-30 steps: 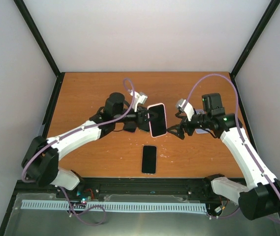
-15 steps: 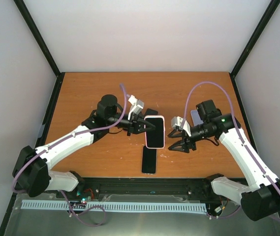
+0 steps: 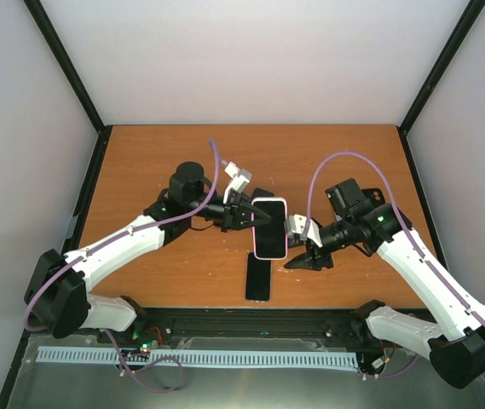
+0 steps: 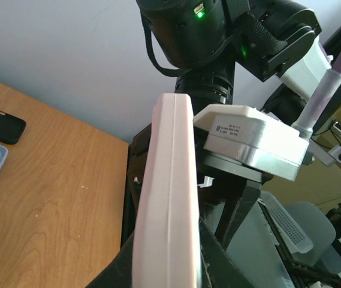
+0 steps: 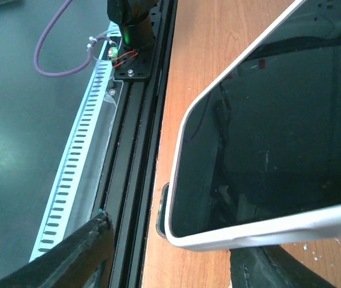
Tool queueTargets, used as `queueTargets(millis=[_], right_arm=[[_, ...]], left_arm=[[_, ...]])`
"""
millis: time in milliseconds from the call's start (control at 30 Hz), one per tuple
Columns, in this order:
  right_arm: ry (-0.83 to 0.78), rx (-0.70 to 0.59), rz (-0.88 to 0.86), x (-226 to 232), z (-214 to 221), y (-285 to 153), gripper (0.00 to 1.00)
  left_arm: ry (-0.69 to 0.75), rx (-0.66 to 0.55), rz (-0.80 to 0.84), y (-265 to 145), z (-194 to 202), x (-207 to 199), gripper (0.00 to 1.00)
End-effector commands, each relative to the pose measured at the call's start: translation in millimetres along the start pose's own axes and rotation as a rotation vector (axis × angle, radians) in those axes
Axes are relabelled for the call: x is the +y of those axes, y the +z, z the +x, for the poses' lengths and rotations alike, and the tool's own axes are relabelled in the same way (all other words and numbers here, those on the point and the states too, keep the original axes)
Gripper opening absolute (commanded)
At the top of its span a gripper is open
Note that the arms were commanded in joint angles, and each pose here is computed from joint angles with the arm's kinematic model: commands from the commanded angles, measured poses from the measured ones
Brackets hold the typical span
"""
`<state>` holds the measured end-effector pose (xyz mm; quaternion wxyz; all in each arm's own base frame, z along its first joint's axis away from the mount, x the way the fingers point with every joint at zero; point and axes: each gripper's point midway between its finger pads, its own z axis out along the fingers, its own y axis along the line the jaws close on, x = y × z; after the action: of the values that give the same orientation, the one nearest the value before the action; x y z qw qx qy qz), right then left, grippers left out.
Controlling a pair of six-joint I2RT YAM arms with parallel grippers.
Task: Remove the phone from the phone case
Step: Adjust the phone, then remove the phone case from the phone.
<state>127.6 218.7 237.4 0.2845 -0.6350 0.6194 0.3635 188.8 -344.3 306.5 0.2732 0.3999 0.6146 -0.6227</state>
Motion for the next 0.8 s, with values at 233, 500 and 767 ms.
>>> queueTargets(millis=[233, 500, 767], right_arm=[[-0.128, -0.019, 0.033, 9, -14, -7, 0.38], [-0.183, -0.043, 0.034, 13, -18, -7, 0.28], [-0.278, -0.037, 0.05, 13, -20, -3, 0.26]], left_arm=[[0.064, -0.052, 0.091, 3, -36, -22, 0.0], [-0.001, -0.015, 0.117, 8, -30, -14, 0.0], [-0.143, 0.044, 0.178, 15, -21, -8, 0.0]])
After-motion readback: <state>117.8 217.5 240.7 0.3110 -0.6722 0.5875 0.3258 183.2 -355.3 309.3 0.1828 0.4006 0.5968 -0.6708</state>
